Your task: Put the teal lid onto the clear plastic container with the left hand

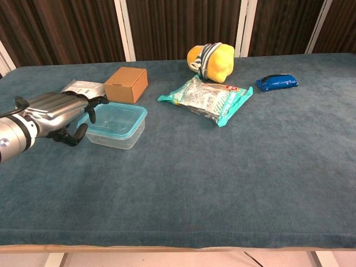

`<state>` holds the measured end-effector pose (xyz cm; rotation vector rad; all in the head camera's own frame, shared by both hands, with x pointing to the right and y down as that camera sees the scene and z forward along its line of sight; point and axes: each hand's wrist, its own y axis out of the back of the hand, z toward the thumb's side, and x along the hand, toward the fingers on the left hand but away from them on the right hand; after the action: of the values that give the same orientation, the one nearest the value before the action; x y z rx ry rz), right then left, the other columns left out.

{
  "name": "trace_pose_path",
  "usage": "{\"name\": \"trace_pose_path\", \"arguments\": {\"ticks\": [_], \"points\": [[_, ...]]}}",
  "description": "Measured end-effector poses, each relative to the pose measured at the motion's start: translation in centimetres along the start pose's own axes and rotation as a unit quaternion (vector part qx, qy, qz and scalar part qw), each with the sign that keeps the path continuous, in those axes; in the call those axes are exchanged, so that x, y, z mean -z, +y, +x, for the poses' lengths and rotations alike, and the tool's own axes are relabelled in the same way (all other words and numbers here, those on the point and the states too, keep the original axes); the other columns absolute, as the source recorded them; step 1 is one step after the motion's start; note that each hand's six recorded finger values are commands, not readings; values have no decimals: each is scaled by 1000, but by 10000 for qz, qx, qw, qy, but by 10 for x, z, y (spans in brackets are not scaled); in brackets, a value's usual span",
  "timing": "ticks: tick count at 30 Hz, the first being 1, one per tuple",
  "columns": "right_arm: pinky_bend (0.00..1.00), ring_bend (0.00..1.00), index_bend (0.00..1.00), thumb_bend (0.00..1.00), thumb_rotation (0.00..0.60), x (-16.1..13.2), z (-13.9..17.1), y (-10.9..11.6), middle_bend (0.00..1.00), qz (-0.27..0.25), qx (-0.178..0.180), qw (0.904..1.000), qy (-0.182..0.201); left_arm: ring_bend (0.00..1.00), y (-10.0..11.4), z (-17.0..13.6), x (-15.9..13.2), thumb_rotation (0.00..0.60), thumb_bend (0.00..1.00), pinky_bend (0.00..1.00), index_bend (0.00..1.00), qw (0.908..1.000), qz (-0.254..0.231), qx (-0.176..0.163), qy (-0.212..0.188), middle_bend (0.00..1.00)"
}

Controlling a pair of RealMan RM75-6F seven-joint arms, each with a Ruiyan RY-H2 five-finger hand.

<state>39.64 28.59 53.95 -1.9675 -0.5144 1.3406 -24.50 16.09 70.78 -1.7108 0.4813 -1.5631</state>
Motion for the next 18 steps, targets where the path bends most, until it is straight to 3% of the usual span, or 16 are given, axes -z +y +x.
{"name": "trace_pose_path", "arguments": {"ticks": [18], "points": [[0,0,0,57,600,0,-1,-1,0,4,-12,10000,-3,78,-12,2,-1,600,706,0,0,9997,21,263,10,324]]}}
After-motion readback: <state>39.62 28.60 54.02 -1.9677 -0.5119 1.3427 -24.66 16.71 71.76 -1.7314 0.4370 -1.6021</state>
